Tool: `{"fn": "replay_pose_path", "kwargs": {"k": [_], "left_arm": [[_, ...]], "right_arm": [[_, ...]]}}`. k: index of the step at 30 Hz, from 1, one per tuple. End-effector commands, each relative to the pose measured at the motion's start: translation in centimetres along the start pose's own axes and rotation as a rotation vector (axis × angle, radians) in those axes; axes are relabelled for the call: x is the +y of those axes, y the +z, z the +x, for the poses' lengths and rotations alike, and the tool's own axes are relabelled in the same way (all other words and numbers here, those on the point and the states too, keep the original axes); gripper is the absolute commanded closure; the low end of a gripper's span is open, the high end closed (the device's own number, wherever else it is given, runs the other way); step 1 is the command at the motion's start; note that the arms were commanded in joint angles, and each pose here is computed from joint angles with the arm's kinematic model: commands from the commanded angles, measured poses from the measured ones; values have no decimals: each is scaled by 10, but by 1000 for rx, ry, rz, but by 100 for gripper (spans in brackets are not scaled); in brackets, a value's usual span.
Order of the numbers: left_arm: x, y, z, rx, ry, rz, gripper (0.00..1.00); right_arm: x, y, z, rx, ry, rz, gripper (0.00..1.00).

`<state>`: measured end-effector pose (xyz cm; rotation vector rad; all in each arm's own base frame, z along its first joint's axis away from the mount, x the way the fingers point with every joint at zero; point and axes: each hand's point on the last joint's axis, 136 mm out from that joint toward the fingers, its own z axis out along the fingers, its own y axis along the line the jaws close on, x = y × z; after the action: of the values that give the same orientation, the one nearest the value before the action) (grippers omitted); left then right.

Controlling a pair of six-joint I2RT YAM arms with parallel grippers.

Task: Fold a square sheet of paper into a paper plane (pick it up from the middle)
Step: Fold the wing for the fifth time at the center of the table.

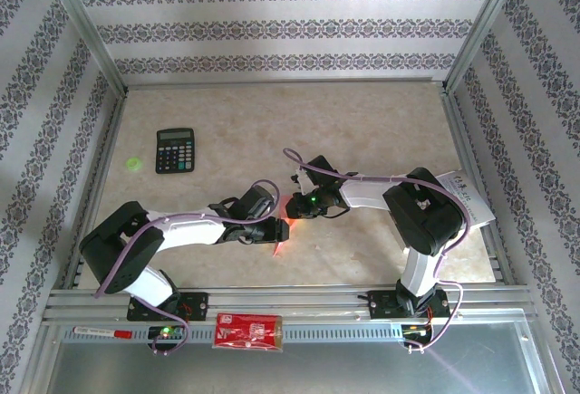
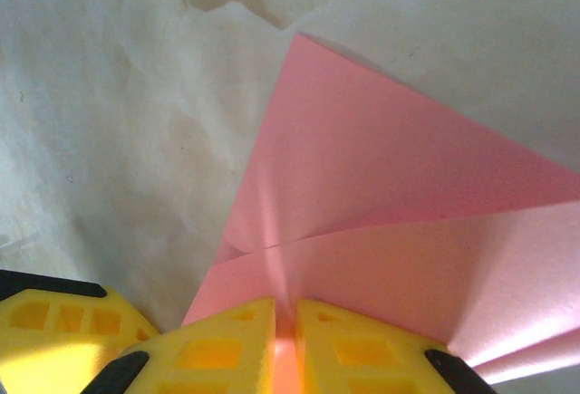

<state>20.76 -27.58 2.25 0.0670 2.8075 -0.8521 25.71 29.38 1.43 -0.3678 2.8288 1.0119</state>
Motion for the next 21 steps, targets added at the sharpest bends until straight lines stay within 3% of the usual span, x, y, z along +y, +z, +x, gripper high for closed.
{"fn": "replay_pose_path", "kwargs": {"k": [1, 10, 16, 21], "left_arm": [[8, 16, 18, 57, 47, -36, 59], [8, 19, 21, 67, 34, -26, 70], [9, 19, 23, 77, 24, -22, 70], [-2, 10, 19, 51, 35, 17, 65]], "right_arm": [[-23, 3, 16, 38, 48, 69, 83], [-20, 2, 13, 30, 45, 61, 82], [-17, -1, 10, 24, 43, 53, 82], [-18, 0, 12, 27, 43, 57, 82]]}}
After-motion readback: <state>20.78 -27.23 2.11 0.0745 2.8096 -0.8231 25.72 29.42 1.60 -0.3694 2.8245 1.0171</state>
